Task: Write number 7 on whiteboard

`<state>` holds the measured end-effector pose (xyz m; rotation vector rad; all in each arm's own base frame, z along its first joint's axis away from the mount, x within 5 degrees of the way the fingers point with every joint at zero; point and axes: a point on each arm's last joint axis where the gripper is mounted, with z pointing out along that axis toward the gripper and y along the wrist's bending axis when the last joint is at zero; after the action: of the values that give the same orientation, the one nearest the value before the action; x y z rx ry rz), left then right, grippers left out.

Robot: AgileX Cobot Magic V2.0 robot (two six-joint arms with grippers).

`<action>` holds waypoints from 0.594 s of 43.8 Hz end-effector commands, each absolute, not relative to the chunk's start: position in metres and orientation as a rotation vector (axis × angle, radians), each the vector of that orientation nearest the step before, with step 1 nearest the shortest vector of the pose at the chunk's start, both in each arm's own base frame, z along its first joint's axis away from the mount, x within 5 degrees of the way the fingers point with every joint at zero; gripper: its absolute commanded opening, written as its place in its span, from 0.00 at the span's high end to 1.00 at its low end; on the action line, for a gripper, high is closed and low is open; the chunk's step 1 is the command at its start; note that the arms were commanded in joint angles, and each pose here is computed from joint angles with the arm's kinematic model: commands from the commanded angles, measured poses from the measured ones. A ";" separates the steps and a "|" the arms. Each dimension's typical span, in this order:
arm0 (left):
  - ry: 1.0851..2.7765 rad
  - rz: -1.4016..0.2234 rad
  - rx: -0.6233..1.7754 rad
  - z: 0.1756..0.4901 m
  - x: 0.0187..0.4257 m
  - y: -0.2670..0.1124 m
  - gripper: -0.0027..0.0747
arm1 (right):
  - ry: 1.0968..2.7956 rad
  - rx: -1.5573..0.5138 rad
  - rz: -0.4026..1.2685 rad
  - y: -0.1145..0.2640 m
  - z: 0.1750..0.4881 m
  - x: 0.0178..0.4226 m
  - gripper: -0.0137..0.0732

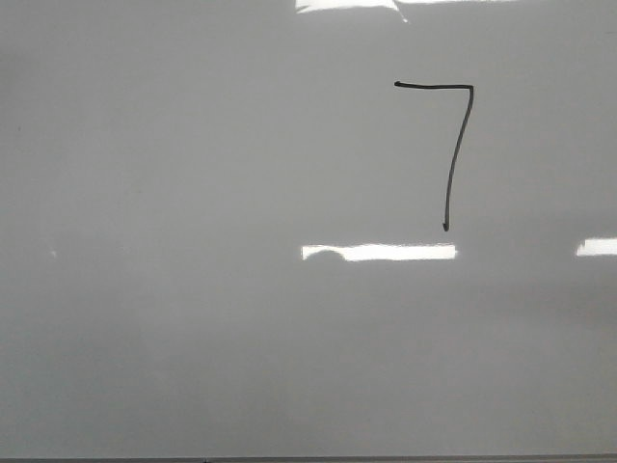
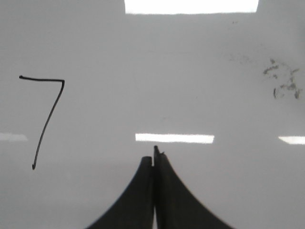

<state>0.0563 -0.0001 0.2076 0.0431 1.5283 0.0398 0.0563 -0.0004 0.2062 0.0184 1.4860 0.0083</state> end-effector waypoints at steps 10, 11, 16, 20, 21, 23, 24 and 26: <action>1.430 0.017 0.037 0.215 0.054 -0.001 0.99 | 1.360 0.088 0.080 -0.001 0.218 0.053 0.92; 1.430 0.017 0.037 0.215 0.054 -0.001 0.99 | 1.359 0.085 0.076 -0.001 0.218 0.053 0.92; 1.430 0.017 0.037 0.215 0.054 -0.001 0.99 | 1.361 0.059 0.050 -0.001 0.218 0.053 0.92; 1.430 0.017 0.037 0.215 0.054 -0.001 0.99 | 1.373 0.047 0.037 -0.001 0.217 0.053 0.92; 1.430 0.017 0.037 0.215 0.054 -0.001 0.99 | 1.374 0.046 0.036 -0.001 0.217 0.053 0.92; 1.430 0.017 0.037 0.215 0.054 -0.001 0.99 | 1.374 0.046 0.036 -0.001 0.217 0.053 0.92; 1.430 0.017 0.037 0.215 0.054 -0.001 0.99 | 1.374 0.046 0.036 -0.001 0.217 0.053 0.92; 1.430 0.017 0.037 0.215 0.054 -0.001 0.99 | 1.374 0.046 0.036 -0.001 0.217 0.053 0.92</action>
<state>0.0563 -0.0001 0.2076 0.0431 1.5283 0.0398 0.0562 -0.0004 0.2079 0.0601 1.4662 0.0544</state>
